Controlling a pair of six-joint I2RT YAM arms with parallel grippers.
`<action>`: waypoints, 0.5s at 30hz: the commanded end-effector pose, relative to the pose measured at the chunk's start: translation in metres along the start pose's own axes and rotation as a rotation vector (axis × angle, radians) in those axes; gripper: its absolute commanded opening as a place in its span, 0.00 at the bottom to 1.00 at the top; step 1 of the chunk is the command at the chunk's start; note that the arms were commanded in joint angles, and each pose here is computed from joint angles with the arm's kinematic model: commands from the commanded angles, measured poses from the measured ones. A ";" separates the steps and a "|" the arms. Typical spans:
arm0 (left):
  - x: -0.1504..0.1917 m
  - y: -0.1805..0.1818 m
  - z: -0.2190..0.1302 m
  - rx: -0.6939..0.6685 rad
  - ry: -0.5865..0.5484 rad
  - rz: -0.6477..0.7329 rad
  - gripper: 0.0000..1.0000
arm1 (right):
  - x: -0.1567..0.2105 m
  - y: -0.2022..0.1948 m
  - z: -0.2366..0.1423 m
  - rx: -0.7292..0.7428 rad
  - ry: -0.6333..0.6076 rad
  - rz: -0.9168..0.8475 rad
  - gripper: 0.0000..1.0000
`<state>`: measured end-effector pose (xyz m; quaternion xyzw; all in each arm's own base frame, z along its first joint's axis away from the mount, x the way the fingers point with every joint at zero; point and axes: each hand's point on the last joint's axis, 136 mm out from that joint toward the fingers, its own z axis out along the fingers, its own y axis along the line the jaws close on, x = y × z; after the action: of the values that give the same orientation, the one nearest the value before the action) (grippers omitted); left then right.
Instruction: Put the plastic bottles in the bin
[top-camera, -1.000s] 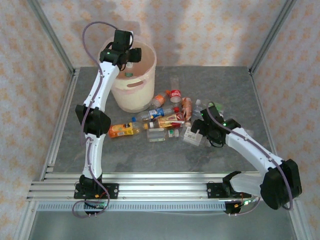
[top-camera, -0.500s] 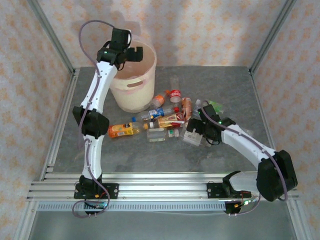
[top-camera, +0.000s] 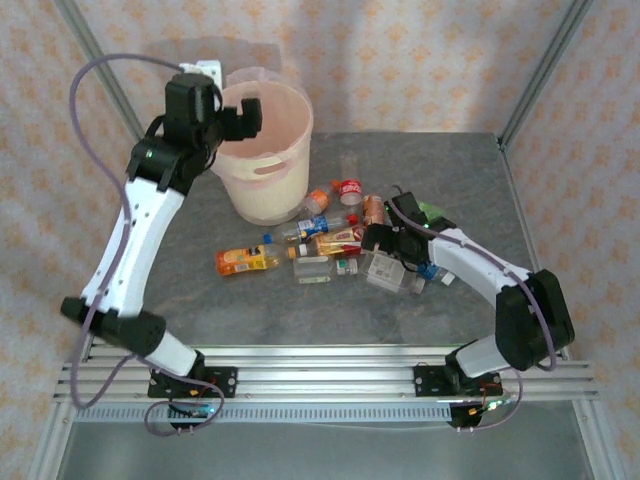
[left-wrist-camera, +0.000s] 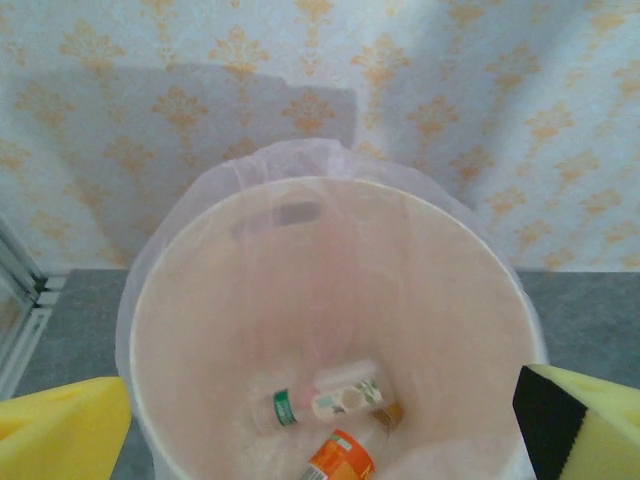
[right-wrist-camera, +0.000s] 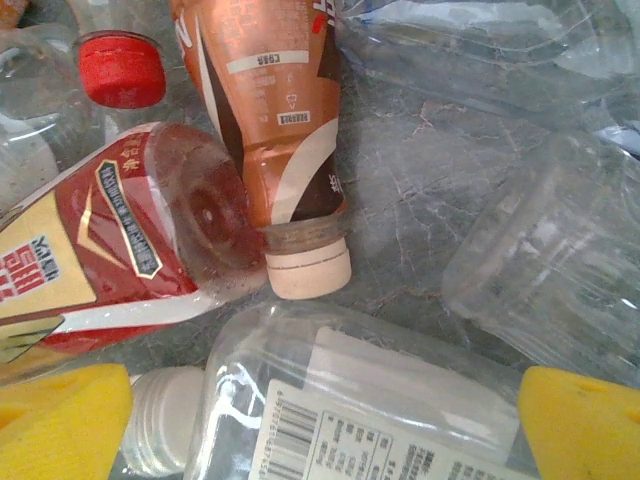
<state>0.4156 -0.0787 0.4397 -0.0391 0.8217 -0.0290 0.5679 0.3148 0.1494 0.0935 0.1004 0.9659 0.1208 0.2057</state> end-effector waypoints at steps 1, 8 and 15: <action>0.007 -0.003 -0.010 0.003 -0.058 -0.056 1.00 | -0.008 0.001 0.004 0.013 -0.004 -0.009 0.99; 0.047 -0.011 -0.033 0.046 -0.022 -0.077 1.00 | -0.002 -0.004 0.012 0.034 0.019 0.013 0.99; 0.063 -0.007 -0.047 0.039 0.009 -0.058 1.00 | 0.010 -0.004 0.010 0.002 0.043 0.071 0.99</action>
<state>0.3602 -0.1001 0.3874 -0.0337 0.8328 -0.0626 0.5489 0.3148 0.1518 0.0779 0.1124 0.9698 0.1170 0.1822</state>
